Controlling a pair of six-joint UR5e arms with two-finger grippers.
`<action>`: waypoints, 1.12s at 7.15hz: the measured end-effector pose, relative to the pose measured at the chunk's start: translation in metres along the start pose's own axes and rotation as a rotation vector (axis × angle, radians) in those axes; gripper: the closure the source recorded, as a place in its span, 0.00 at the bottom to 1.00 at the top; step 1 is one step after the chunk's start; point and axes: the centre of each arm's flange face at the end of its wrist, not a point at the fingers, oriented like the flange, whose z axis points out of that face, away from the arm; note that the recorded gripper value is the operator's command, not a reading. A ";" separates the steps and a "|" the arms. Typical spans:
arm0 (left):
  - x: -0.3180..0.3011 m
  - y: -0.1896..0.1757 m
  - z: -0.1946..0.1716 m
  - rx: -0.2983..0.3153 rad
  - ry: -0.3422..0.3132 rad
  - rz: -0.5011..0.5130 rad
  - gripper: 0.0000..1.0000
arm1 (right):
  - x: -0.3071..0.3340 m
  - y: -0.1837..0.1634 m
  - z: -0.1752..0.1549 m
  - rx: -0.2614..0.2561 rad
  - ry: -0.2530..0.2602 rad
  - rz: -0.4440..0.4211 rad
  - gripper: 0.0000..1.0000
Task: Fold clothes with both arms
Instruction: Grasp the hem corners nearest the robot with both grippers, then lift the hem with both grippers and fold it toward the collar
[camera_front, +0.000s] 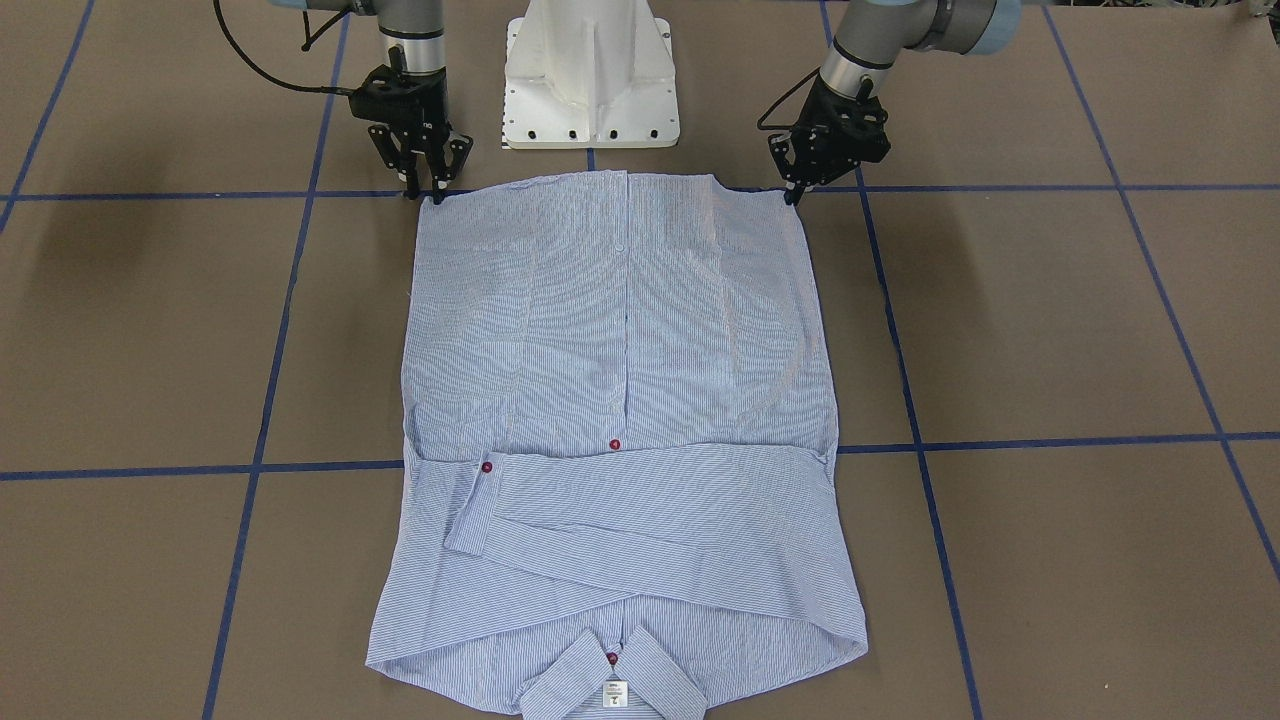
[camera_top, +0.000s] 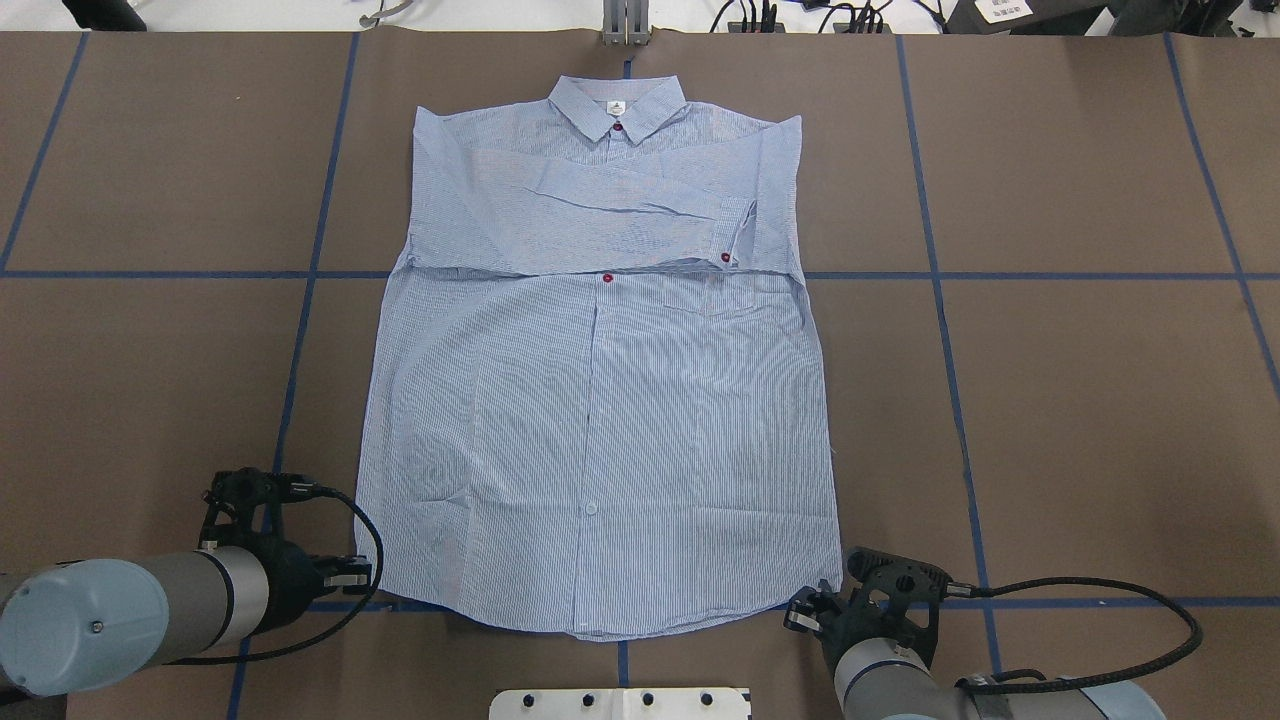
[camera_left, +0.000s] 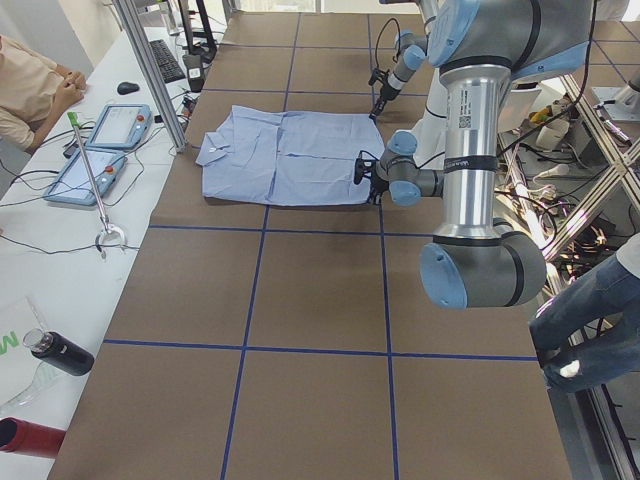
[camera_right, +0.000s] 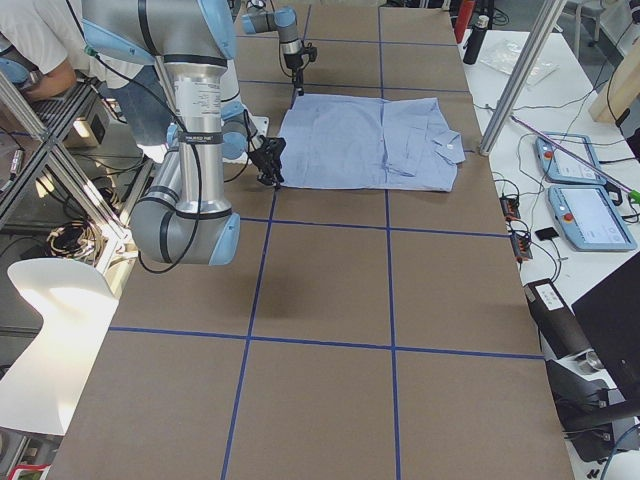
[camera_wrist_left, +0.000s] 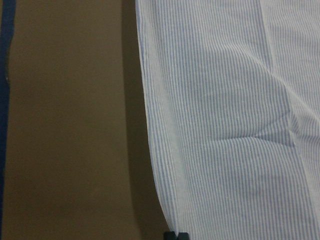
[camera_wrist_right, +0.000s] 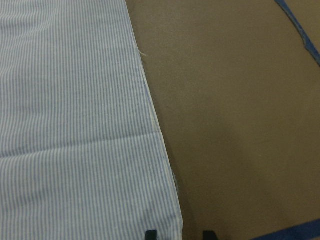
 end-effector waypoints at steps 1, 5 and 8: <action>0.000 0.000 0.000 0.001 0.000 0.000 1.00 | -0.001 0.000 0.000 0.005 -0.001 -0.002 1.00; 0.000 0.000 0.000 0.001 0.001 0.000 1.00 | -0.007 -0.006 -0.003 0.017 -0.017 0.011 1.00; 0.001 0.000 -0.001 0.003 0.003 0.000 1.00 | -0.011 -0.017 -0.013 0.014 -0.036 0.032 1.00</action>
